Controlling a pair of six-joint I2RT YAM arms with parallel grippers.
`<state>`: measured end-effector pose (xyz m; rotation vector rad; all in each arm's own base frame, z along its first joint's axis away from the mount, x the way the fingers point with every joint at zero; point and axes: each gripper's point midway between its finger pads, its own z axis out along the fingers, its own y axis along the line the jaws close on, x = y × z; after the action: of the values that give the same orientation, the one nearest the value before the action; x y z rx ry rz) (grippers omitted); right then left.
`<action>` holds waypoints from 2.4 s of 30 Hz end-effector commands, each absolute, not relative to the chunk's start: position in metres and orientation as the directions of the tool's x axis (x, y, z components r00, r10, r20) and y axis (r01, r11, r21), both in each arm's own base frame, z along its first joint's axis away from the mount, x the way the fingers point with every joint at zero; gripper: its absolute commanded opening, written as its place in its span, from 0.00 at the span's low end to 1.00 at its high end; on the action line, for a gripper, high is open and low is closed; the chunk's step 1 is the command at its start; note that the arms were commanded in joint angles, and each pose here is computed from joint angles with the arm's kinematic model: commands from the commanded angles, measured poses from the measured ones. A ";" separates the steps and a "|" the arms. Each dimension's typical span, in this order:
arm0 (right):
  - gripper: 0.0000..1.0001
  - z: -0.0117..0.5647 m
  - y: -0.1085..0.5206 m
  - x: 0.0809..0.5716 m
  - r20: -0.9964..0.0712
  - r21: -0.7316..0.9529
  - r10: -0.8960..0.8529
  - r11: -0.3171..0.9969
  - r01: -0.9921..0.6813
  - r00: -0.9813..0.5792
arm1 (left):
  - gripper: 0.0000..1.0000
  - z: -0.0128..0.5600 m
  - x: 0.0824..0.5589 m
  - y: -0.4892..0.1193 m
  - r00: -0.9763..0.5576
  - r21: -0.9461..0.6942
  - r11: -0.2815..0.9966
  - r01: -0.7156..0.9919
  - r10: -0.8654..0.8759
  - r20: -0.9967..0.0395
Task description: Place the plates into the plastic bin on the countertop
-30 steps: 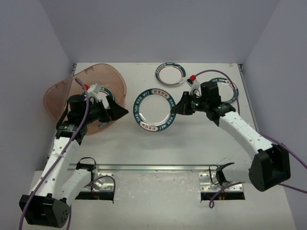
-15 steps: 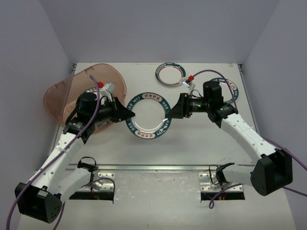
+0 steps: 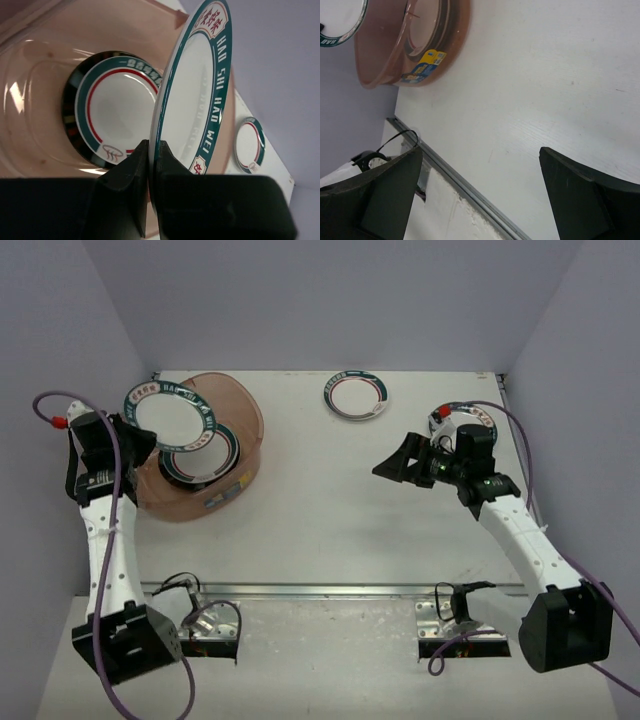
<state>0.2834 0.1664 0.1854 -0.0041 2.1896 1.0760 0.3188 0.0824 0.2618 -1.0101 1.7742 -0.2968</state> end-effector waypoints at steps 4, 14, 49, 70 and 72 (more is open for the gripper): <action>0.99 0.188 0.144 0.291 -0.655 0.635 0.308 0.719 -0.282 -0.690 | 0.00 0.222 0.351 0.105 -0.134 -0.670 0.555 -0.494 -0.809 -0.572; 0.99 0.172 0.138 0.294 -0.652 0.620 0.306 0.741 -0.256 -0.693 | 0.91 0.164 0.370 0.097 -0.225 -0.660 0.524 -0.539 -0.844 -0.487; 0.99 0.090 0.119 0.433 -0.504 0.625 0.529 0.769 0.135 -0.683 | 1.00 0.227 0.297 0.036 -0.396 -0.425 0.829 -0.362 -0.550 -0.735; 0.00 -0.071 0.098 0.554 -0.196 0.508 0.789 0.590 0.628 -0.583 | 1.00 0.251 0.265 0.017 -0.231 -0.450 0.866 -0.217 -0.493 -0.839; 0.00 -0.048 0.100 0.549 -0.237 0.558 0.778 0.599 0.574 -0.582 | 1.00 0.248 0.267 0.017 -0.242 -0.447 0.867 -0.218 -0.492 -0.836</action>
<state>0.6126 0.1234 -0.0067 0.9450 2.2183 0.8010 0.2593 0.0186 0.2377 -0.5845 1.8641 -0.2734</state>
